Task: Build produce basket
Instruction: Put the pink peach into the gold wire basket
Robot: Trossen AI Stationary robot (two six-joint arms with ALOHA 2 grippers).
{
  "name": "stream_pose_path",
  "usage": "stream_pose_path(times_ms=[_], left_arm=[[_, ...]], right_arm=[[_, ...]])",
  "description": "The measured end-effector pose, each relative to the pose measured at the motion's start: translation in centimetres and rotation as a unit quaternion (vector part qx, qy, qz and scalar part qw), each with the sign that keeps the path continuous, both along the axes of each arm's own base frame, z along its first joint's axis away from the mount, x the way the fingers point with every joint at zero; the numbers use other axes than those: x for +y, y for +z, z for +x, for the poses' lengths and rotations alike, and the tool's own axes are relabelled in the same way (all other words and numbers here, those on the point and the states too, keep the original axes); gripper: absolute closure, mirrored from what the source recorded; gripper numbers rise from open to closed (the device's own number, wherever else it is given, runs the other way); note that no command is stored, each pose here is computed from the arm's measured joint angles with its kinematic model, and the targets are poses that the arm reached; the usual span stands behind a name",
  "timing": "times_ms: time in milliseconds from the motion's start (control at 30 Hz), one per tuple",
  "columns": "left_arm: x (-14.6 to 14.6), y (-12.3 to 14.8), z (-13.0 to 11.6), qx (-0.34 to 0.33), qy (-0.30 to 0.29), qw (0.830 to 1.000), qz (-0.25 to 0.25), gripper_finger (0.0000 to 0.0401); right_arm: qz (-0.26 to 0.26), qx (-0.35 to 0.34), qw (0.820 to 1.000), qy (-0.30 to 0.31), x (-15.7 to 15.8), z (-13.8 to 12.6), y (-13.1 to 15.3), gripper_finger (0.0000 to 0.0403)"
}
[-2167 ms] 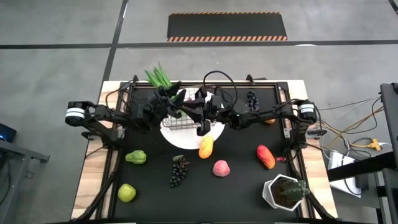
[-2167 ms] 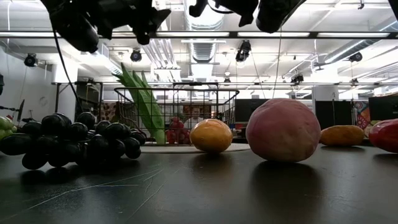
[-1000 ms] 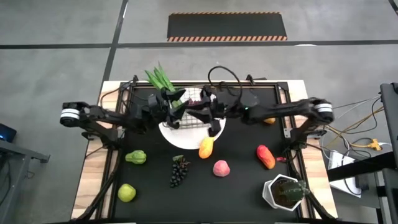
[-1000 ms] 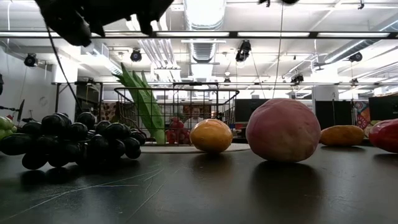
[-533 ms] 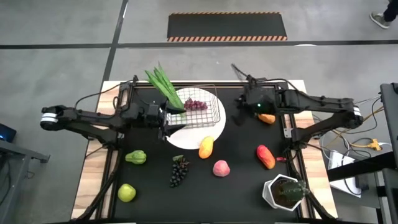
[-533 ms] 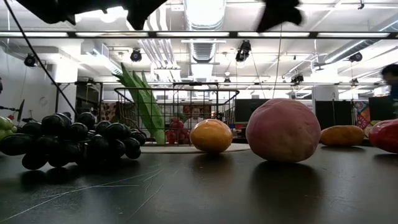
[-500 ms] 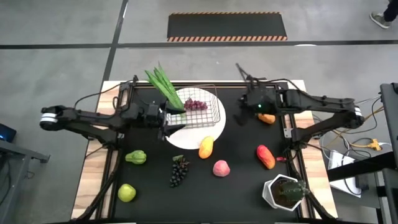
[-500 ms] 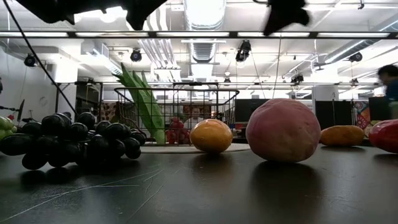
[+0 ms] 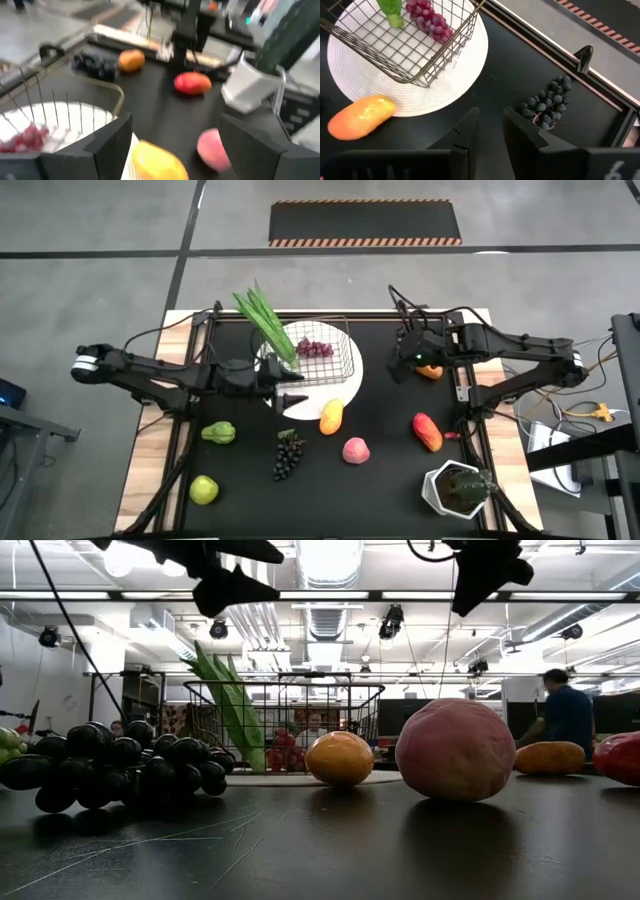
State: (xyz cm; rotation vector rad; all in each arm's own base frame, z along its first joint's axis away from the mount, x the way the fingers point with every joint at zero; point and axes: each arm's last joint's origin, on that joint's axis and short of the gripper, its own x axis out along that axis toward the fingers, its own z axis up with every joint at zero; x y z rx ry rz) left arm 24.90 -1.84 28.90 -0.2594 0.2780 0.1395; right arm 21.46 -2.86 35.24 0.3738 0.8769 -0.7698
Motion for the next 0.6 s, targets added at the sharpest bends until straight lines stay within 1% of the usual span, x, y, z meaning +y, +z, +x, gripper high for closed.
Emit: stream_pose_path(times_ms=[100, 167, 300, 367, 400, 500, 533, 600], left_arm=[[-1.1, 0.7, 0.2, 0.045, -0.021, 0.999, 0.004, 0.0127], [-1.9, 1.1, 0.4, 0.068, -0.037, 0.997, 0.009, 0.0127], [-3.8, 1.1, 0.9, 0.081, -0.079, 0.993, 0.038, 0.0127], [-4.7, 1.0, 1.5, 0.086, -0.093, 0.991, 0.042, 0.0127], [-5.1, 1.0, 1.9, 0.087, -0.098, 0.99, 0.043, 0.0127], [-6.3, 0.1, 3.0, 0.108, -0.118, 0.985, 0.058, 0.0127], [-6.8, -0.2, 3.3, 0.115, -0.126, 0.983, 0.066, 0.0127], [-7.6, -0.5, 3.8, 0.121, -0.137, 0.98, 0.076, 0.0127]], right_arm=[[-0.001, 0.008, 1.0, 0.004, 0.0, 0.6, -0.2, 0.0326], [0.004, 0.022, 1.0, 0.022, 0.0, 1.0, -0.6, 0.0326], [0.024, 0.053, 0.993, 0.105, 0.4, 2.0, -1.3, 0.0326], [0.031, 0.054, 0.988, 0.144, 1.3, 2.6, -1.7, 0.0326], [0.027, 0.051, 0.985, 0.163, 1.9, 2.8, -1.8, 0.0326], [0.007, 0.033, 0.972, 0.235, 4.2, 3.3, -1.9, 0.0326], [-0.002, 0.024, 0.965, 0.262, 5.2, 3.5, -1.8, 0.0326], [-0.02, 0.018, 0.946, 0.324, 7.3, 3.4, -1.6, 0.0328]])
